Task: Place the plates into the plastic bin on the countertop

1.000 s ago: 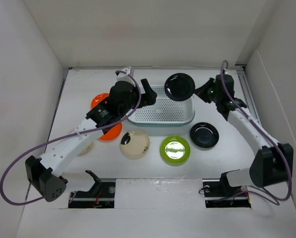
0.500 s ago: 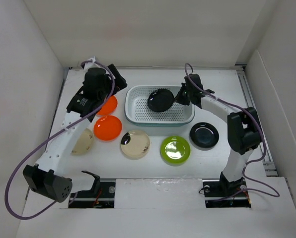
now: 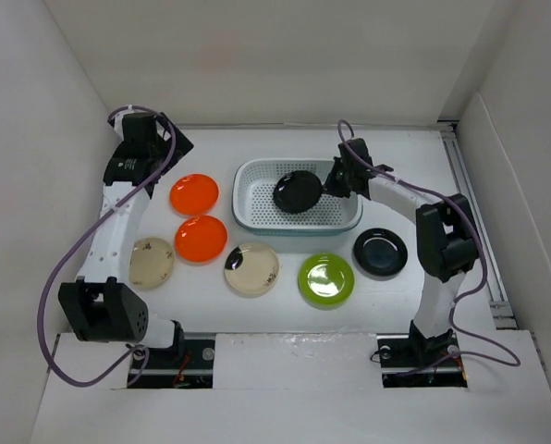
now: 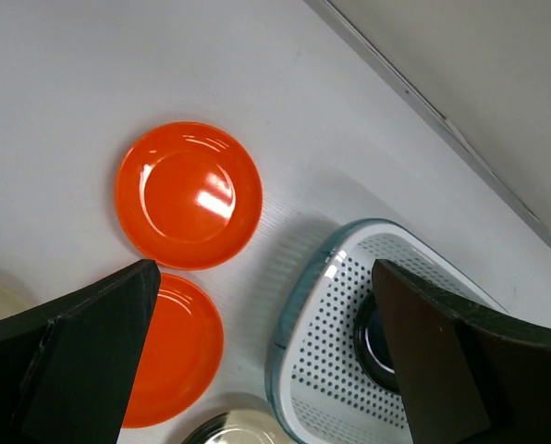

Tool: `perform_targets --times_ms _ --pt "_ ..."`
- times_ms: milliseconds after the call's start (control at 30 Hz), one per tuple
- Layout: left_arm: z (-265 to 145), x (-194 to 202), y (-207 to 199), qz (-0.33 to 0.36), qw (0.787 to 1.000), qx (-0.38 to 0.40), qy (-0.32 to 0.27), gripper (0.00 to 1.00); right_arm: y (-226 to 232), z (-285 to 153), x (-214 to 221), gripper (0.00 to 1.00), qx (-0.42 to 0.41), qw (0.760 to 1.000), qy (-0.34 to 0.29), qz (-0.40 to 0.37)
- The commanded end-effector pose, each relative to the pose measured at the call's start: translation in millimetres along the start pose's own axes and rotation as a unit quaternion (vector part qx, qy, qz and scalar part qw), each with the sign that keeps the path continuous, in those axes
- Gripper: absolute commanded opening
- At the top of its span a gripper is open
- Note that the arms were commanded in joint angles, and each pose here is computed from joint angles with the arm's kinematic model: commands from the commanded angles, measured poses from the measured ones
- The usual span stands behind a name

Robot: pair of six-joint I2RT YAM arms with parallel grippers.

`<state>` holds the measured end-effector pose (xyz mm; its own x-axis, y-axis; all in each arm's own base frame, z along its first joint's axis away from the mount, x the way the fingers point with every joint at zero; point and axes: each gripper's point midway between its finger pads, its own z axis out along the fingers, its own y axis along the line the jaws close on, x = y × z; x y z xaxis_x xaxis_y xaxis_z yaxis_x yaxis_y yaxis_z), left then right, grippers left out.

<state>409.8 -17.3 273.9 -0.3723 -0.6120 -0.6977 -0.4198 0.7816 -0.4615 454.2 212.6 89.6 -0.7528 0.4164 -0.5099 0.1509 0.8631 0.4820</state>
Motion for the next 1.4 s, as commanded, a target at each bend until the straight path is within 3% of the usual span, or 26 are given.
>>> perform_targets --times_ms 0,100,133,300,333,367,400,467,700,933,1067,1100,1200,1300,1367 --pt "6 -20 9 -0.006 1.0 -0.012 -0.012 1.0 5 8 -23 0.04 -0.007 1.0 -0.018 0.002" --pt "28 -9 32 -0.005 0.999 -0.046 0.01 1.0 8 2 -27 0.24 -0.012 1.0 -0.024 -0.002" --pt "33 -10 40 -0.007 0.998 -0.052 0.015 1.0 8 -1 -26 0.39 -0.012 1.0 -0.025 -0.003" --pt "57 -2 57 -0.011 0.996 -0.078 0.033 1.0 25 -30 -35 0.61 -0.03 0.998 -0.052 -0.01" --pt "63 -1 65 -0.008 0.995 -0.09 0.036 1.0 33 -37 -37 0.69 -0.035 0.997 -0.061 -0.014" --pt "66 2 67 -0.008 0.995 -0.093 0.04 1.0 35 -44 -33 0.7 -0.031 0.997 -0.065 -0.018" --pt "69 2 72 -0.01 0.994 -0.099 0.042 1.0 39 -51 -32 0.84 -0.032 0.997 -0.072 -0.022" --pt "76 12 84 -0.007 0.992 -0.114 0.056 1.0 55 -80 -42 0.94 -0.048 0.993 -0.104 -0.032" --pt "113 57 120 -0.003 0.984 -0.115 0.137 1.0 116 -161 -23 0.96 -0.162 0.979 -0.107 -0.067" --pt "136 100 137 0.002 0.974 -0.115 0.194 0.92 137 -221 -9 0.96 -0.261 0.954 -0.105 -0.104" --pt "150 118 143 -0.012 0.97 -0.118 0.212 0.8 136 -247 -10 0.96 -0.287 0.943 -0.122 -0.112" --pt "153 120 144 -0.012 0.97 -0.118 0.212 0.72 136 -250 -7 0.96 -0.293 0.942 -0.119 -0.113" --pt "161 135 156 -0.022 0.964 -0.138 0.228 0.69 129 -265 -12 0.97 -0.299 0.938 -0.134 -0.111" --pt "171 144 163 -0.027 0.96 -0.15 0.235 0.56 121 -277 -17 0.97 -0.301 0.935 -0.15 -0.111" --pt "171 149 168 -0.031 0.956 -0.163 0.244 0.39 118 -286 -19 0.97 -0.306 0.932 -0.159 -0.11"
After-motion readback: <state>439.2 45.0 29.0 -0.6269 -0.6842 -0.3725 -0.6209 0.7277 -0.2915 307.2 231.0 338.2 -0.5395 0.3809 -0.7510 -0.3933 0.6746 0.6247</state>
